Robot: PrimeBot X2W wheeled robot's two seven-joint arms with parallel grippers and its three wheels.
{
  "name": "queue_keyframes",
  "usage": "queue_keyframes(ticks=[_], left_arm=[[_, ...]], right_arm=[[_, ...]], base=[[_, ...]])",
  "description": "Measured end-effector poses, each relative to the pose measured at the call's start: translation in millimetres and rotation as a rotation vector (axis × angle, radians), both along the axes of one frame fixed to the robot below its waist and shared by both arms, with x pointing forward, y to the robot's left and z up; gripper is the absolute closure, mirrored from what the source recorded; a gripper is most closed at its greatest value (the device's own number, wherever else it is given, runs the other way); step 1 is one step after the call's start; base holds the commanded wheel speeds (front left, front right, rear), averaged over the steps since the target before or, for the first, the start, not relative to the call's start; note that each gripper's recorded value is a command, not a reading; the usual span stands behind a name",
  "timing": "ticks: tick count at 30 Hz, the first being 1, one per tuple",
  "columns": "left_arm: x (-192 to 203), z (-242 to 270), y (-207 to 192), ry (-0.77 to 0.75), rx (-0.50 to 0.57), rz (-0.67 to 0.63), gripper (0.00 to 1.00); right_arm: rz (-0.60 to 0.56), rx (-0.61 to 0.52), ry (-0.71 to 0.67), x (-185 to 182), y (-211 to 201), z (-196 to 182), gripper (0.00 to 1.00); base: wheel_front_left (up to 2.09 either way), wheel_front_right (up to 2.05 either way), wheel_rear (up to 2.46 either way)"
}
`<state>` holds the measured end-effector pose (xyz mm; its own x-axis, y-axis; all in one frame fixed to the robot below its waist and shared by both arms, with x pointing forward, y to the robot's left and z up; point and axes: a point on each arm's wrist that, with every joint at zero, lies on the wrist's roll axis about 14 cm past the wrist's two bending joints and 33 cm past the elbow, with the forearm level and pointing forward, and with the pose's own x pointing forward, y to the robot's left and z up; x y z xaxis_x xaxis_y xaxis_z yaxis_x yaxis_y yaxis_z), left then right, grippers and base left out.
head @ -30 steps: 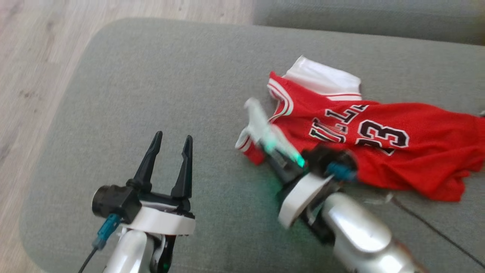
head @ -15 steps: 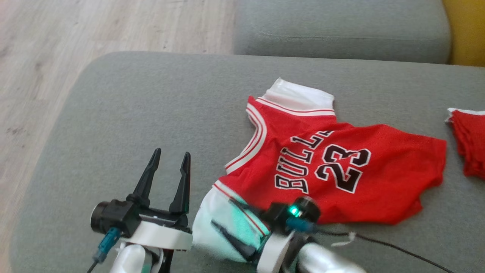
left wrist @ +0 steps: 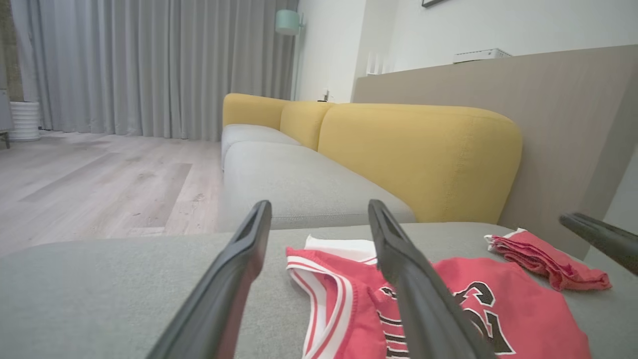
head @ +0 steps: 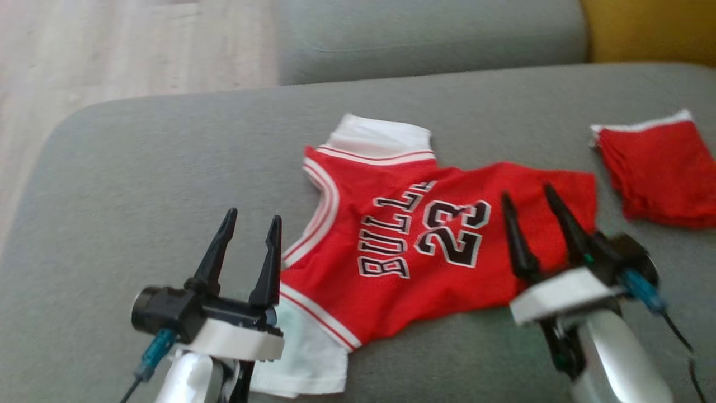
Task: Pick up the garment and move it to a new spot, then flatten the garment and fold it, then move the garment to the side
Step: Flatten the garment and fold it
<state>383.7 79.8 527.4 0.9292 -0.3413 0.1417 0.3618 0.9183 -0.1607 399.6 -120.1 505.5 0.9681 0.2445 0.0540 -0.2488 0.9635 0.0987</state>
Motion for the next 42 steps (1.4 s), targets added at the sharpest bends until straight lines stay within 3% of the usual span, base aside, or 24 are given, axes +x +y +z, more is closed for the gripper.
queue_keyframes(ticks=[4, 10, 13, 18, 27, 37, 42], left_arm=[[18.6, 5.6, -18.9, -0.023, 0.018, -0.066, 0.00], [70.9, 32.4, -63.3, -0.083, 0.108, -0.252, 0.00], [102.2, 40.3, -93.5, -0.055, 0.222, -0.385, 0.00], [137.7, 16.2, -128.6, 0.130, 0.426, -0.569, 0.00], [124.9, -96.7, -142.1, 0.510, 0.692, -0.790, 0.00], [140.2, -150.6, -144.4, 0.537, 0.830, -0.838, 0.00], [139.7, -158.5, -147.1, 0.570, 0.814, -0.849, 0.00]], right_arm=[[-0.089, 0.008, 0.056, -20.9, -27.8, -21.7, 0.00], [-0.196, 0.035, 0.028, -17.1, -61.1, -13.2, 0.00], [-0.227, 0.046, 0.042, -14.1, -71.4, -17.5, 0.00], [-0.284, 0.065, 0.070, -16.9, -89.0, -25.5, 0.00], [-0.377, 0.076, 0.136, -31.5, -114.5, -43.3, 0.00], [-0.461, 0.060, 0.153, -40.6, -139.7, -45.3, 0.00], [-0.478, 0.053, 0.159, -42.9, -144.8, -46.4, 0.00]], base=[[0.00, 0.00, 0.00], [0.00, 0.00, 0.00], [0.00, 0.00, 0.00], [0.00, 0.00, 0.00], [0.00, 0.00, 0.00], [0.00, 0.00, 0.00], [0.00, 0.00, 0.00]])
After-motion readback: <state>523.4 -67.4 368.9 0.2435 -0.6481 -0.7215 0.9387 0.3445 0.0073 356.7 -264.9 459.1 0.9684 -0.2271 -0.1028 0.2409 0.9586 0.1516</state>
